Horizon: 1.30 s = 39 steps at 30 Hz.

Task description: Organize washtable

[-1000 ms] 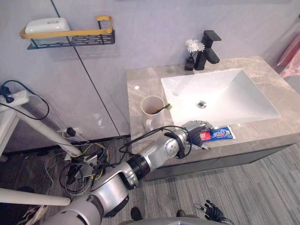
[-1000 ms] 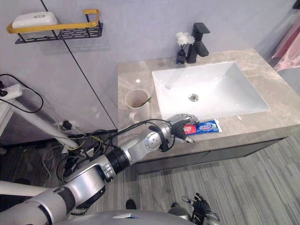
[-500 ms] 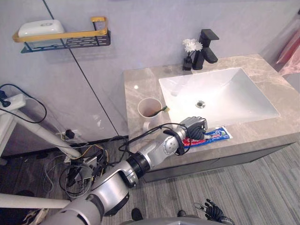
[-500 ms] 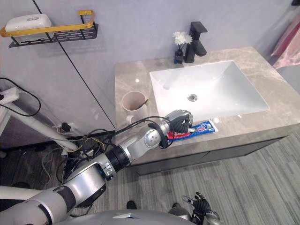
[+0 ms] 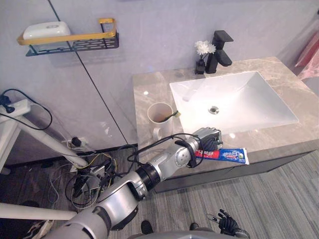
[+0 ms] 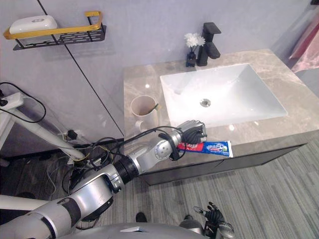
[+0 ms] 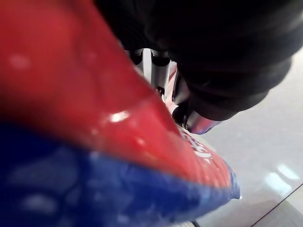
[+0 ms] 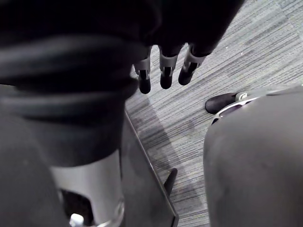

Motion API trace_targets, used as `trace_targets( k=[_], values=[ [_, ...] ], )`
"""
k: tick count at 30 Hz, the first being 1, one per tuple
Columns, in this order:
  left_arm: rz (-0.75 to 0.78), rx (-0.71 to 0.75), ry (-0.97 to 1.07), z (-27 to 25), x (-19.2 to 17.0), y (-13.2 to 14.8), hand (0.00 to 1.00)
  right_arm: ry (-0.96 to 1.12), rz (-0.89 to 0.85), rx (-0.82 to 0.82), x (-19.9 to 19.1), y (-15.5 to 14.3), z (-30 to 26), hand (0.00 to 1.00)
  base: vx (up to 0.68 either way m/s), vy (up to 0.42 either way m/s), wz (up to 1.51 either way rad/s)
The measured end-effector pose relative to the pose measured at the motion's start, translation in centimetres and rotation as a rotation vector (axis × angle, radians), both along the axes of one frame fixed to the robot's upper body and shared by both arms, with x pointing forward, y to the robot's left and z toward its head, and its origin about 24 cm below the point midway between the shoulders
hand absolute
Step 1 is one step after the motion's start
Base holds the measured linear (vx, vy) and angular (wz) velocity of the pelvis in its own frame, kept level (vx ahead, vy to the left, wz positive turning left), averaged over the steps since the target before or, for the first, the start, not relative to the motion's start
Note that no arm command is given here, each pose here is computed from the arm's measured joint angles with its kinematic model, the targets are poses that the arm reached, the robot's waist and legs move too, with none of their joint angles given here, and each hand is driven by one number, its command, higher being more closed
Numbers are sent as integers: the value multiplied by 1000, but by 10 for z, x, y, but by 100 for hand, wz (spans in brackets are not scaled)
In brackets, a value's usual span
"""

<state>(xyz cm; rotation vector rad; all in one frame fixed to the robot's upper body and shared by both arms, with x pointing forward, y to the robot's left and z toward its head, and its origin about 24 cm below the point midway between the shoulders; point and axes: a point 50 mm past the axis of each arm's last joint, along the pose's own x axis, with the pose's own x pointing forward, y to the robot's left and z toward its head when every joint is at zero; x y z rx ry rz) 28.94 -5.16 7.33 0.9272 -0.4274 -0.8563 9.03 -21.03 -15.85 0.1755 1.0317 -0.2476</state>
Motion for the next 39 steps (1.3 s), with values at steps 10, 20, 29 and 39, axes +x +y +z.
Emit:
trace_targets(
  k=[10,20,29,39],
  values=[
    [11,0,-26,1,1,1,100,0,3,2,0,1,0,0,0,0,0],
    [14,-10,-50,6,1,3,100,0,2,2,0,1,0,0,0,0,0],
    [-14,-174,-147,46,-5,-3,100,12,-14,-2,-9,-1,-1,0,0,0,0],
    [-98,-377,-242,93,-26,-8,0,44,-33,-7,-26,-3,-4,0,-36,16,1]
  ],
)
